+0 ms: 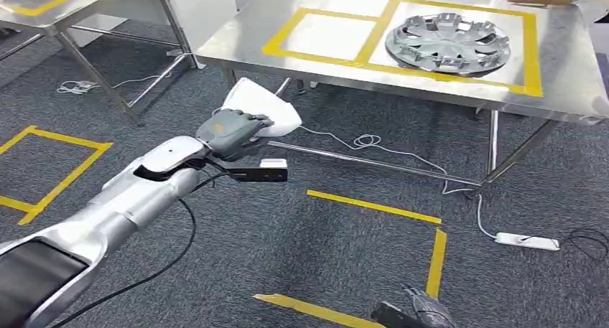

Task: Take the parts from the cabinet and place them on the table.

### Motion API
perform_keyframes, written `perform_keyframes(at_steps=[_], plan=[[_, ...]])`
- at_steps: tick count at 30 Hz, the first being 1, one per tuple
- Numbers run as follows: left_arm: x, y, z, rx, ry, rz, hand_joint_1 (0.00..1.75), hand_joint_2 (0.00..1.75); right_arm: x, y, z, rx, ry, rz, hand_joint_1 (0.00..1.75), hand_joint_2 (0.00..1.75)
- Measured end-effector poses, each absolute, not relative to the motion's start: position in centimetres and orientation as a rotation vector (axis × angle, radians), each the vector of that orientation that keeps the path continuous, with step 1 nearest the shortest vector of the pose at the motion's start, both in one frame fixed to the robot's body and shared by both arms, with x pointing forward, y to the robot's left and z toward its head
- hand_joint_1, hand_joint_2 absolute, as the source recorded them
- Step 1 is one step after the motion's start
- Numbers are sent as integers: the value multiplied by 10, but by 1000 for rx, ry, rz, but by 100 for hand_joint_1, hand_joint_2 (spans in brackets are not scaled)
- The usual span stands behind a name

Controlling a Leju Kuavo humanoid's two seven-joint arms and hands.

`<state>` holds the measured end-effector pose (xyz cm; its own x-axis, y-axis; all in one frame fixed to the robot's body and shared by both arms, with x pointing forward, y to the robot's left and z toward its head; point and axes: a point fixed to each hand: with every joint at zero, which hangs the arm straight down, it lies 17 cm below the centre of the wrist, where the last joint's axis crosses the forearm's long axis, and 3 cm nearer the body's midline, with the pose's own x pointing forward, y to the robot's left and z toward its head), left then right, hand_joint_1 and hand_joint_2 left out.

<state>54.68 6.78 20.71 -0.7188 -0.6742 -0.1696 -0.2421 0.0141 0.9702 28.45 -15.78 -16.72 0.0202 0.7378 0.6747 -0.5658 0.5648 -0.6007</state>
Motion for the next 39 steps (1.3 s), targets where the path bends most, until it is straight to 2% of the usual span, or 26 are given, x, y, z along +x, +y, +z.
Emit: perform_keyframes(at_steps=[39], plan=[[547,65,207,931,-1958,-1755,175,175,287,-172,-169,-214,-1166,1013,0,175]])
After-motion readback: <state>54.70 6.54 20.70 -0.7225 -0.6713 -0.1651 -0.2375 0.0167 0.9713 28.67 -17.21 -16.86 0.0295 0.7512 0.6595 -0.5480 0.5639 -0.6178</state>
